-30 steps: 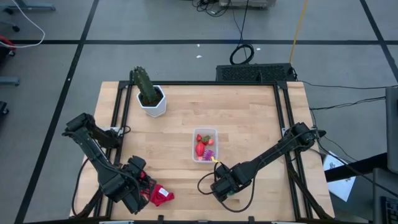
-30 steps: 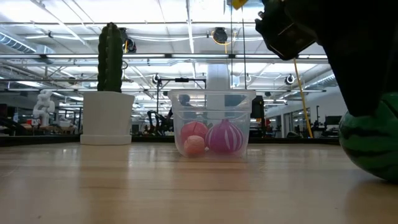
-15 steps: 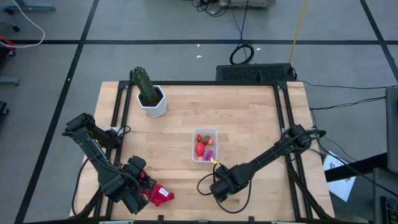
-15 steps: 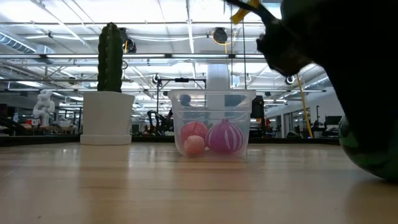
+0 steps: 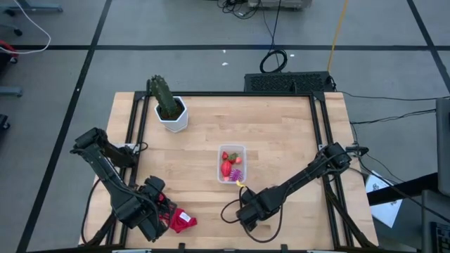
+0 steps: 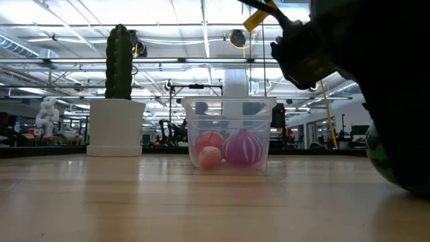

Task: Pick and placing Produce into tupperware
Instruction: Put the green watermelon into the transparent bin

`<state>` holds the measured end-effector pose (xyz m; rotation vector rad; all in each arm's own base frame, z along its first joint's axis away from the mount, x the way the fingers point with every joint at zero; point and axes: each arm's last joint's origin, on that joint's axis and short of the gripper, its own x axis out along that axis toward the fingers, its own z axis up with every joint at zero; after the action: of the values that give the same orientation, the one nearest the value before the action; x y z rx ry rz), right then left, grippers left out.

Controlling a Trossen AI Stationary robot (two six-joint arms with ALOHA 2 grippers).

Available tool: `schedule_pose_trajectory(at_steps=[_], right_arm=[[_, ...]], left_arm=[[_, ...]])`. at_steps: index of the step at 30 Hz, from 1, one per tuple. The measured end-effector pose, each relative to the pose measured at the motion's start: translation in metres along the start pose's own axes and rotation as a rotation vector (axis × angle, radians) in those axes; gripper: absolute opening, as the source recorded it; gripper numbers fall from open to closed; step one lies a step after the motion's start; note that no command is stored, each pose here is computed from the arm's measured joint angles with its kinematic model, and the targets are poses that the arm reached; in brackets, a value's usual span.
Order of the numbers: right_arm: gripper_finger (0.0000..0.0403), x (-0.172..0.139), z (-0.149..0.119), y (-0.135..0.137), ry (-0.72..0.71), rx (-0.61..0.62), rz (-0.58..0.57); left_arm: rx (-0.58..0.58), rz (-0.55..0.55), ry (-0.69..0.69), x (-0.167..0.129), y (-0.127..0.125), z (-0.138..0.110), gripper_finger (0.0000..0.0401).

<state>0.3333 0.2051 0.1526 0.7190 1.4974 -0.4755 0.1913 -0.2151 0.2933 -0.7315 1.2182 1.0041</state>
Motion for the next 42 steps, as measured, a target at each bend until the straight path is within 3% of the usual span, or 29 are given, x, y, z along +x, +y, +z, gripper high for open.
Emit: schedule_pose_trajectory(at_steps=[42], right_arm=[[0.0400, 0.017, -0.001, -0.009, 0.042, 0.000, 0.054]], left_arm=[[0.012, 0.000, 0.000, 0.000, 0.000, 0.000, 0.0253]])
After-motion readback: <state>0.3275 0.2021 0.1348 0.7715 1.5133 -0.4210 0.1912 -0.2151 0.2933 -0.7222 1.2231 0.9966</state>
